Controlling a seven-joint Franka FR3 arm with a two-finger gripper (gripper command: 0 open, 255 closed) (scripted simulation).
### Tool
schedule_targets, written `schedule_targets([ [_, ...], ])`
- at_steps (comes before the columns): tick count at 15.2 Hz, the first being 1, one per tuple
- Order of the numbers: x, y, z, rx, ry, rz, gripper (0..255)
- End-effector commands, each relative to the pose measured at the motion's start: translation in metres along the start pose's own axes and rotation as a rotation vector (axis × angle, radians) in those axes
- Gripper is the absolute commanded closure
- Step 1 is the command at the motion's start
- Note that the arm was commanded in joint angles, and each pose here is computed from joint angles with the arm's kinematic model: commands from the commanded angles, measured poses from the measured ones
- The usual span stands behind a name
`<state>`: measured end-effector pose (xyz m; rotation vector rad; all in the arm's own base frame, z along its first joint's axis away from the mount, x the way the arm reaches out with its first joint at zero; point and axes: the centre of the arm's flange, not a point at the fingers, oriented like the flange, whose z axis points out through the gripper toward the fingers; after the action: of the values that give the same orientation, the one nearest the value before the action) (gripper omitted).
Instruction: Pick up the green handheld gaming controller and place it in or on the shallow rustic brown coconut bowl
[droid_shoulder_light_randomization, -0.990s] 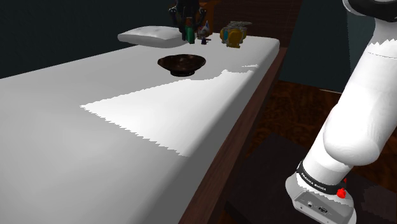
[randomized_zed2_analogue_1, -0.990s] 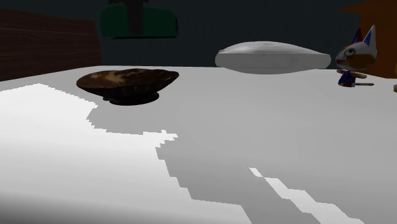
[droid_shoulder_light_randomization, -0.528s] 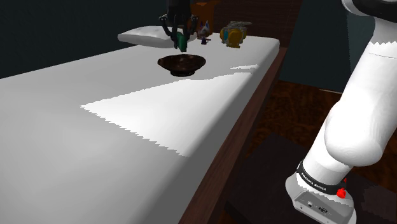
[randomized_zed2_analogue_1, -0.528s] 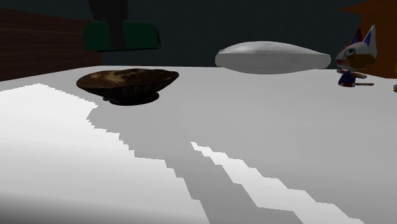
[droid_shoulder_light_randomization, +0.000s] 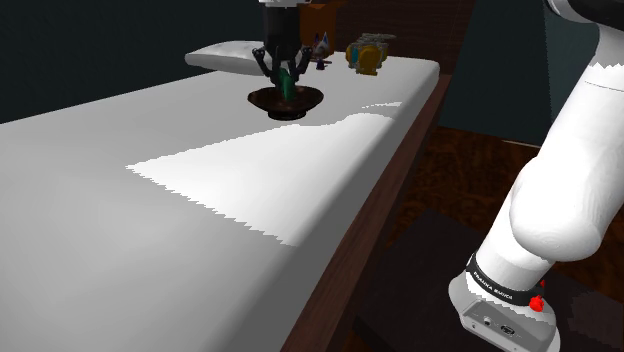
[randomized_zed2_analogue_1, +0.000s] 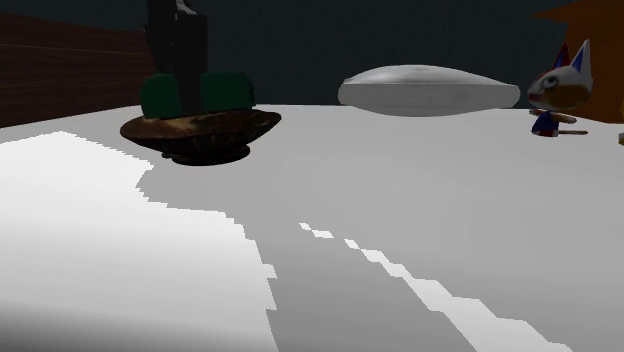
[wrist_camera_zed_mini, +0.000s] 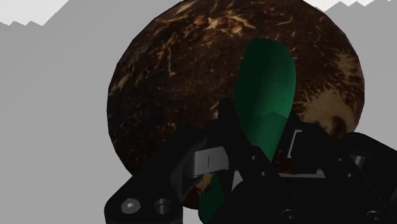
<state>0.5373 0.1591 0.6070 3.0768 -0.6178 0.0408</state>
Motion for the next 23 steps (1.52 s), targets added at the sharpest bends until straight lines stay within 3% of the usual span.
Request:
schedule_targets([
  [1, -0.001, 0.000, 0.004, 0.000, 0.001, 0.000, 255],
  [8, -0.001, 0.000, 0.004, 0.000, 0.001, 0.000, 255],
  [9, -0.001, 0.000, 0.004, 0.000, 0.001, 0.000, 0],
  [14, -0.001, 0.000, 0.004, 0.000, 0.001, 0.000, 0],
  [18, -0.001, 0.000, -0.046, 0.000, 0.001, 0.000, 0],
  [23, -0.001, 0.000, -0.046, 0.000, 0.001, 0.000, 0],
])
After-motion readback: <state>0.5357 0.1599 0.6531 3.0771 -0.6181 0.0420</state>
